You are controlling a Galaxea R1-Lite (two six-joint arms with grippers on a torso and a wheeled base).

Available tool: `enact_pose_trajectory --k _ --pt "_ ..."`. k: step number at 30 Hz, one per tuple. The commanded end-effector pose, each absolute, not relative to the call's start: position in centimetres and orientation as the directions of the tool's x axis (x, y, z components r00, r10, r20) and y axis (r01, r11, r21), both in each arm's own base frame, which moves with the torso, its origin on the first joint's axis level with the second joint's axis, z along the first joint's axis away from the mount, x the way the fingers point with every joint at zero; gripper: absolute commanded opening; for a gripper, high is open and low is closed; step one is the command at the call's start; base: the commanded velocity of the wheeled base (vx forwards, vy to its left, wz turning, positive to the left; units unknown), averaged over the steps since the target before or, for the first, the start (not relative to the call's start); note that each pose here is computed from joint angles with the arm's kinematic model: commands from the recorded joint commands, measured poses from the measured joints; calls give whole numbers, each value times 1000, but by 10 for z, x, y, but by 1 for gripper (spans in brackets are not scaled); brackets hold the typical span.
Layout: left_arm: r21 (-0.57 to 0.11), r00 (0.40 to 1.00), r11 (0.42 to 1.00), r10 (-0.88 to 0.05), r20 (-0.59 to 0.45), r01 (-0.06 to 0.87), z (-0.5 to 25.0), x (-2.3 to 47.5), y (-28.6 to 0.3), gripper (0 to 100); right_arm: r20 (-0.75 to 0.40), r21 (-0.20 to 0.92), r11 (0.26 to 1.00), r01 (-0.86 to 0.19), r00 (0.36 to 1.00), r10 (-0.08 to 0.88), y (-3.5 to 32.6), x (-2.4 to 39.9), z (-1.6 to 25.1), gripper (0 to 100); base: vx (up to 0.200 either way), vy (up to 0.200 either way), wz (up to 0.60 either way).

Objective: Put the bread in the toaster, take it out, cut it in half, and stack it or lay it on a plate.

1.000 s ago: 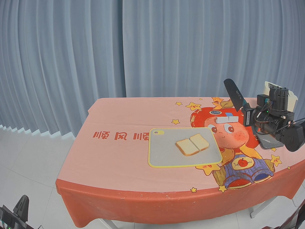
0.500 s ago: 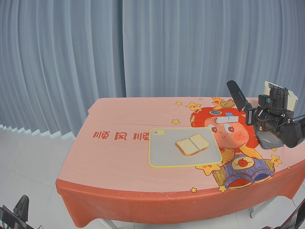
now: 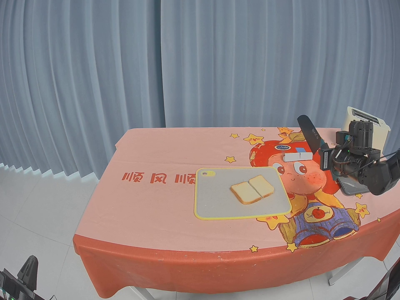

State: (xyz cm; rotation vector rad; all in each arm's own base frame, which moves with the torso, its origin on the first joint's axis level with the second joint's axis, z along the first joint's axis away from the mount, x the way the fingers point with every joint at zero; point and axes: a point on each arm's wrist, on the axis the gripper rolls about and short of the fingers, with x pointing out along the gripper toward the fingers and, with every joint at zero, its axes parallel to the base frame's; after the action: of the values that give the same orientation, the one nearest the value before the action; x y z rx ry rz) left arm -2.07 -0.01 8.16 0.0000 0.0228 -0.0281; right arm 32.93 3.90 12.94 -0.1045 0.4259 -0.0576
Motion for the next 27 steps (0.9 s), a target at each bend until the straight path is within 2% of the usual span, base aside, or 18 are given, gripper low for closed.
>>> enact_pose_trajectory --k 1,17,27 --pt "-1 999 1000 -28 -41 28 77 -19 0 0 -434 -119 992 32 897 -81 39 334 119 0 0 0 0" --pt "-1 999 1000 -28 -41 28 77 -19 0 0 -487 -148 989 29 868 -98 36 343 97 0 0 0 0" --pt "-1 999 1000 -28 -41 28 77 -19 0 0 -495 -151 988 29 863 -101 35 344 94 0 0 0 0"
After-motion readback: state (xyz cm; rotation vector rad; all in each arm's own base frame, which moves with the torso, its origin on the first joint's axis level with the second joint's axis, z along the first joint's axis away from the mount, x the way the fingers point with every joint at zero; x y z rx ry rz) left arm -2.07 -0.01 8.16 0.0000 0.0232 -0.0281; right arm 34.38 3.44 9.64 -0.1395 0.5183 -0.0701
